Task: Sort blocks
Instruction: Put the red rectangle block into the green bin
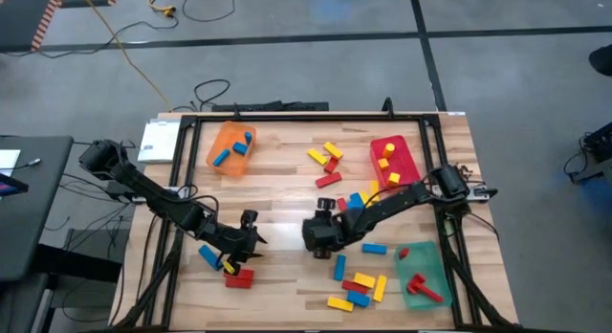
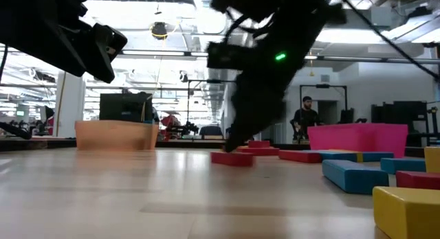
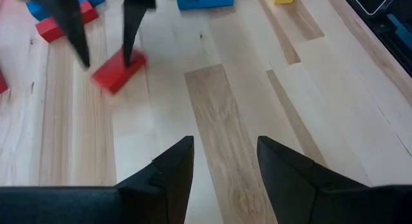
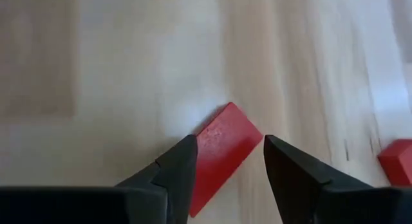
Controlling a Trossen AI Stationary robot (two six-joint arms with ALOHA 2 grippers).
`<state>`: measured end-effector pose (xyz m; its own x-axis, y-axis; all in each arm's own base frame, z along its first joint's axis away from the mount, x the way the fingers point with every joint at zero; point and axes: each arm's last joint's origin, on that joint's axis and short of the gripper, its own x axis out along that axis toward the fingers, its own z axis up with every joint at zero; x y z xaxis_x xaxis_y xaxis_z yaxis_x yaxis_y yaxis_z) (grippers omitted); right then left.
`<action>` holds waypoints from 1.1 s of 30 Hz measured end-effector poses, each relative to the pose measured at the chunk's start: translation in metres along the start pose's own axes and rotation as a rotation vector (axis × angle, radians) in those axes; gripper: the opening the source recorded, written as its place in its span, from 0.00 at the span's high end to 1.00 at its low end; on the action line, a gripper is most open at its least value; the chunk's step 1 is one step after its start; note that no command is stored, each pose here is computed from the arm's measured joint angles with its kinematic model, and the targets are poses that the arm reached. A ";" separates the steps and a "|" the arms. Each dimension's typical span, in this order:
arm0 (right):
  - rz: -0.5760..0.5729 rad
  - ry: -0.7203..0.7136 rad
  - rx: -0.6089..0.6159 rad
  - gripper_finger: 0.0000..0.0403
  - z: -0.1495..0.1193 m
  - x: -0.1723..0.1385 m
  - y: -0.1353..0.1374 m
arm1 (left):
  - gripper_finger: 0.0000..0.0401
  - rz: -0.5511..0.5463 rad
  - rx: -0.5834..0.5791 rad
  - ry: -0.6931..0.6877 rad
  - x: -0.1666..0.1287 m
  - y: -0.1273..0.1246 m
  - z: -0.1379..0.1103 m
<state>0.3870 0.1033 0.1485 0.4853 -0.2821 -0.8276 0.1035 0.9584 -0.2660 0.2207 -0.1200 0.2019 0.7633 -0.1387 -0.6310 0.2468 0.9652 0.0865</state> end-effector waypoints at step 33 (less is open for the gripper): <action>0.030 0.075 0.297 0.23 -0.022 -0.006 0.020 | 0.58 -0.001 -0.016 -0.007 0.000 0.000 0.001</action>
<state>0.3669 0.1228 0.1369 0.4274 -0.2449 -0.8702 0.3444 0.9341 -0.0937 0.2211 -0.1203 0.2024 0.7674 -0.1413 -0.6254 0.2384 0.9684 0.0738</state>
